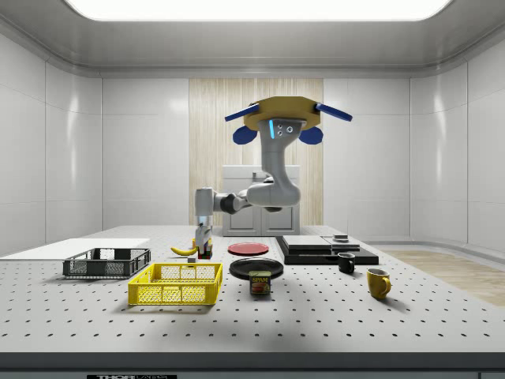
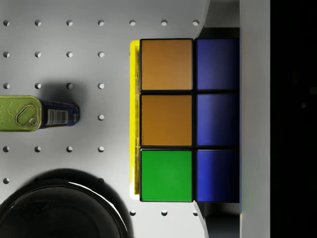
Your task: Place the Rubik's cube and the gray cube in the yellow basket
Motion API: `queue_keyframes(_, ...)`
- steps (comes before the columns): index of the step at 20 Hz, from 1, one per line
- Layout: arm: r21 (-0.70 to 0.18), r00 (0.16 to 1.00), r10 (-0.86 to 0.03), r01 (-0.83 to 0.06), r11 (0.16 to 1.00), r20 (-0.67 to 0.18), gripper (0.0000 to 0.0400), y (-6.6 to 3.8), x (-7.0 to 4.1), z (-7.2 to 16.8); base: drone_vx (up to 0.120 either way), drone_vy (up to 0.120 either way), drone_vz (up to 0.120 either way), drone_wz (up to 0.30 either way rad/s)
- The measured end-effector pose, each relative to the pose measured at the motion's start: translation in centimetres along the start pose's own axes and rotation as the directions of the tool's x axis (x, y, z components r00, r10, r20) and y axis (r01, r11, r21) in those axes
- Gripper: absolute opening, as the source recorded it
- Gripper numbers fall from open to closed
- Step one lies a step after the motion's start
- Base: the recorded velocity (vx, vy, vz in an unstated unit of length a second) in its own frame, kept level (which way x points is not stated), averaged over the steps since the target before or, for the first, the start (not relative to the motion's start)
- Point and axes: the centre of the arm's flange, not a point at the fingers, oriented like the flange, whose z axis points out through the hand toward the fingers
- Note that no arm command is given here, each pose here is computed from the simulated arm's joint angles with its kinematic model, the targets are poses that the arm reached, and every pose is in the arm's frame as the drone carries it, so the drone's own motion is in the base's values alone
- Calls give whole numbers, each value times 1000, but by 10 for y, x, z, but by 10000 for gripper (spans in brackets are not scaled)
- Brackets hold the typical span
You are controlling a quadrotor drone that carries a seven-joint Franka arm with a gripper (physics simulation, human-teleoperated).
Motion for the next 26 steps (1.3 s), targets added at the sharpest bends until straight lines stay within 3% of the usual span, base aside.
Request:
queue_keyframes(3, 0, 1000, 0, 0, 1000, 0, 325, 0, 0, 0, 40, 0, 0, 0)
queue_keyframes(13, 0, 1000, 0, 0, 1000, 0, 325, 0, 0, 1, 0, 0, -116, 0)
queue_keyframes(26, 0, 1000, 0, 0, 1000, 0, 325, 0, 0, 48, 0, 0, 0, 0)
